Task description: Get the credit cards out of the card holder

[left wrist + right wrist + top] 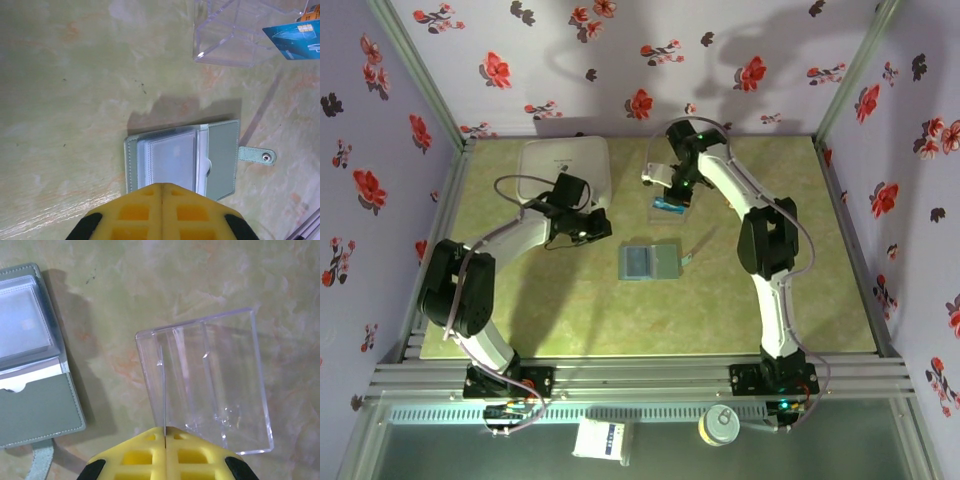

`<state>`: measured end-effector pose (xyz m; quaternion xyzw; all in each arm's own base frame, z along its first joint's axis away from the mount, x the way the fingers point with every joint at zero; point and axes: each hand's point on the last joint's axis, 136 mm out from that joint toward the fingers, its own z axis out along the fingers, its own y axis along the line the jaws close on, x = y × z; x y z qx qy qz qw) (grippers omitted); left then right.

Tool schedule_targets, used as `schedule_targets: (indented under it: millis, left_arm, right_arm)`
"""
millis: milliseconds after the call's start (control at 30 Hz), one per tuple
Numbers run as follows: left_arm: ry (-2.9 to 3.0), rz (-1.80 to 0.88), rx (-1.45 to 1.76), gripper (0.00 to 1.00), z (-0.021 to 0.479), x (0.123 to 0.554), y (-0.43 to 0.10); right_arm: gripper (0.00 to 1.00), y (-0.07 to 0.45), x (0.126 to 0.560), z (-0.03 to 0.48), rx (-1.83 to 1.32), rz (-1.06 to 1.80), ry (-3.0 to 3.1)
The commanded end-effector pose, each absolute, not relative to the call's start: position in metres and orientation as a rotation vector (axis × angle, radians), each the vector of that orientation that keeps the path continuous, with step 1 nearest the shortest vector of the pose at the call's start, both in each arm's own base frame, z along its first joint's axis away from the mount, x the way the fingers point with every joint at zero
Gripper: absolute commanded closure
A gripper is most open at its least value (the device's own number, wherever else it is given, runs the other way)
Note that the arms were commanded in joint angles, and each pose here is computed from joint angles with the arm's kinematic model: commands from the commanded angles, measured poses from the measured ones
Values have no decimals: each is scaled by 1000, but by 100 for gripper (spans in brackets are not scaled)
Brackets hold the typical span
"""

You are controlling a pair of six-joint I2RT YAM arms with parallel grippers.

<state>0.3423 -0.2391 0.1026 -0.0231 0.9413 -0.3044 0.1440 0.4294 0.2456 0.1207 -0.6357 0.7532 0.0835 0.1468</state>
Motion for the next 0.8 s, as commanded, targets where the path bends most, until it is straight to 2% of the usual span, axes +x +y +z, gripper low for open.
schedule_targets:
  millis: [0,400,767]
  left_arm:
    - [2698,-891,-50,96,107,339,-234]
    - [2716,-889,-76,97,100,341,-232]
    - [2732,-888,-89,97,95,338,-230]
  right_arm:
    - [100,242,426,120,-1910,268,2157]
    - [100,241,446,114,-1949,211,2100]
    - [100,243,423,97,-2033,364,2122]
